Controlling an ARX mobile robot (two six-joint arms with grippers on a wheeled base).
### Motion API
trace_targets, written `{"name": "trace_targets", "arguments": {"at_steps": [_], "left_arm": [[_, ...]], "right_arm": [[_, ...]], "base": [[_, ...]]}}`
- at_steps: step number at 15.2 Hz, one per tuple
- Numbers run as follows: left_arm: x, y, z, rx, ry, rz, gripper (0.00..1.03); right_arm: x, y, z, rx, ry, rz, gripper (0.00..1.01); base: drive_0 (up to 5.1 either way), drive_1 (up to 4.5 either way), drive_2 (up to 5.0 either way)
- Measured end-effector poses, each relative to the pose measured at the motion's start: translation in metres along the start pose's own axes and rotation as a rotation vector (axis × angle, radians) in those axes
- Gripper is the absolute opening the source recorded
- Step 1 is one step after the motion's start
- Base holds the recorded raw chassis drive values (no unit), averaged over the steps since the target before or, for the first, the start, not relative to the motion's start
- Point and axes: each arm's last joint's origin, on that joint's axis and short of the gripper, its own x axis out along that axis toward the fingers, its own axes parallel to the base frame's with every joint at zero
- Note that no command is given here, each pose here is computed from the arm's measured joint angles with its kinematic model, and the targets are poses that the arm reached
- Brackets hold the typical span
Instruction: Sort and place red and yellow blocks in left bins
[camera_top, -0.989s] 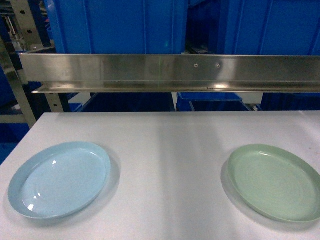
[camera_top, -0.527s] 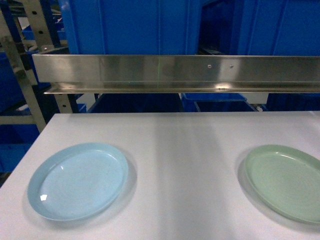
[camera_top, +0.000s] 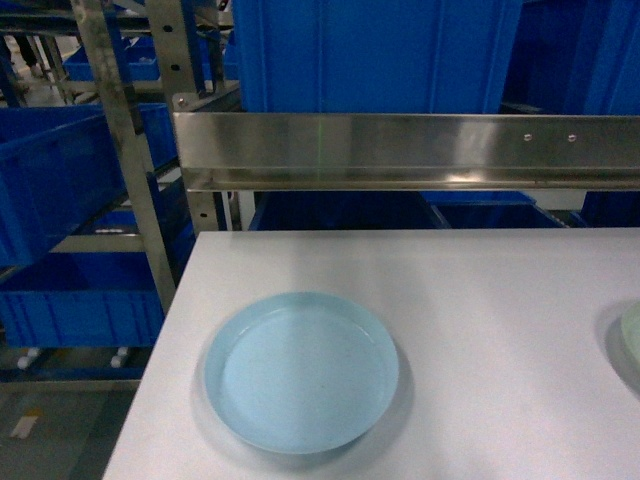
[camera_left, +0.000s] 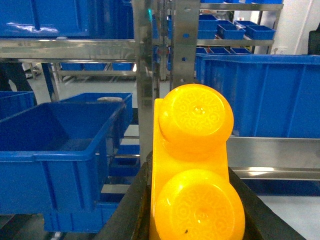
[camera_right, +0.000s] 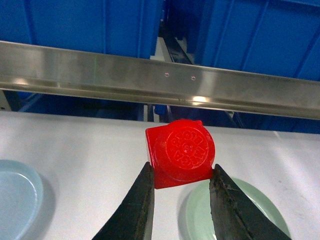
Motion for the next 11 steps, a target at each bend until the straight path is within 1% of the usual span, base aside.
{"name": "trace_targets", "arguments": {"at_steps": [11], "left_arm": [[0.0, 0.0, 0.0001, 0.0, -0.001, 0.0, 0.27]], "right_arm": [[0.0, 0.0, 0.0003, 0.0, -0.003, 0.001, 0.24]], "base": [[-5.2, 2.29, 2.3]]}}
